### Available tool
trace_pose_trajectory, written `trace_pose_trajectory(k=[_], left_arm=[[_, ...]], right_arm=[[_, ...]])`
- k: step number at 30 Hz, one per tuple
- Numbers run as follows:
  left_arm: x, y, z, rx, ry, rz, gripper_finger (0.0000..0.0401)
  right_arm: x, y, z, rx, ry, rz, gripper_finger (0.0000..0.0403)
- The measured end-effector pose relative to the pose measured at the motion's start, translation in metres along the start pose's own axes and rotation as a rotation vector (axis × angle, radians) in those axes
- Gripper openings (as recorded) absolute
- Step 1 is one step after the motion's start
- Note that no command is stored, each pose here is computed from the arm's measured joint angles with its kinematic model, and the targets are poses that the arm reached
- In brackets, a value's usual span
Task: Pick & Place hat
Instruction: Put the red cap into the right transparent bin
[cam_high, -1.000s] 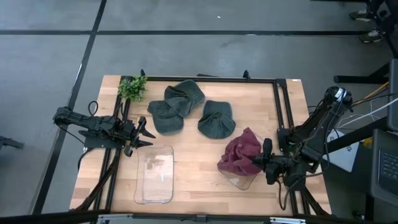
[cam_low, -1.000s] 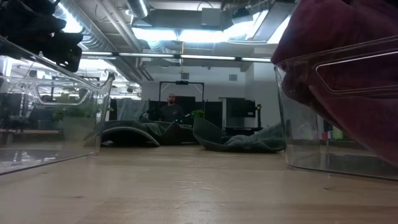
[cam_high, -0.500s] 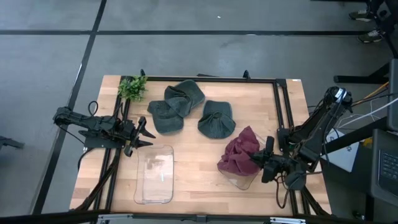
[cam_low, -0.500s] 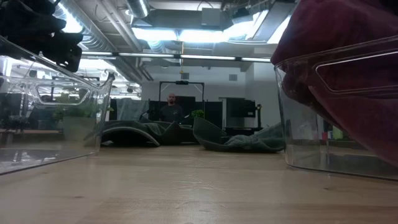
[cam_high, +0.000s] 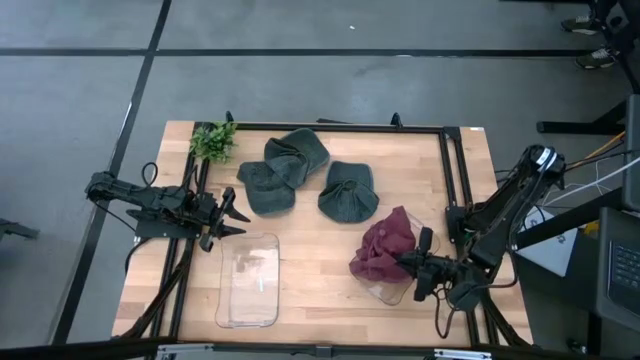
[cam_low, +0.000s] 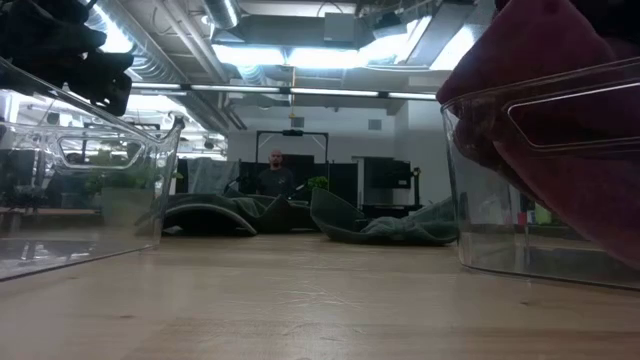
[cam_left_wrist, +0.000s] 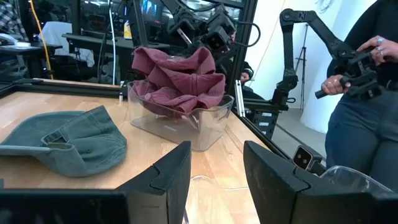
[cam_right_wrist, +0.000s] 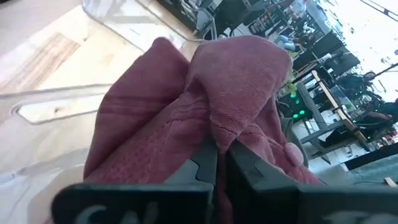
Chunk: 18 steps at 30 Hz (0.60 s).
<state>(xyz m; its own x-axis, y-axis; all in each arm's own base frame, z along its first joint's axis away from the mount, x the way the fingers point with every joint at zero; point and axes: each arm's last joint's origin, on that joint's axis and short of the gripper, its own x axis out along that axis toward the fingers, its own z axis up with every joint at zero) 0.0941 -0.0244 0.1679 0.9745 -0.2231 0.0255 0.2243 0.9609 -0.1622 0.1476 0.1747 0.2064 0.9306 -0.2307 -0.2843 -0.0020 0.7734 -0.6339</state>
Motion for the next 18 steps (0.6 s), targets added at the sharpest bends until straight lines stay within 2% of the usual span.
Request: trace_pose_trajectory(k=[4, 11, 18], left_arm=[[0.0000, 0.0000, 0.0001, 0.000, 0.000, 0.000, 0.0143], [0.0000, 0.0000, 0.0001, 0.000, 0.000, 0.000, 0.0143], [0.0000, 0.0000, 0.0000, 0.000, 0.000, 0.000, 0.0143]], right_arm=[[0.0011, 0.0027, -0.0009, 0.044, 0.005, 0.014, 0.0014], [0.0008, 0.0070, -0.0017, 0.212, 0.022, 0.156, 0.0014], [0.0000, 0.0096, -0.0086, 0.323, 0.096, 0.242, 0.0014]])
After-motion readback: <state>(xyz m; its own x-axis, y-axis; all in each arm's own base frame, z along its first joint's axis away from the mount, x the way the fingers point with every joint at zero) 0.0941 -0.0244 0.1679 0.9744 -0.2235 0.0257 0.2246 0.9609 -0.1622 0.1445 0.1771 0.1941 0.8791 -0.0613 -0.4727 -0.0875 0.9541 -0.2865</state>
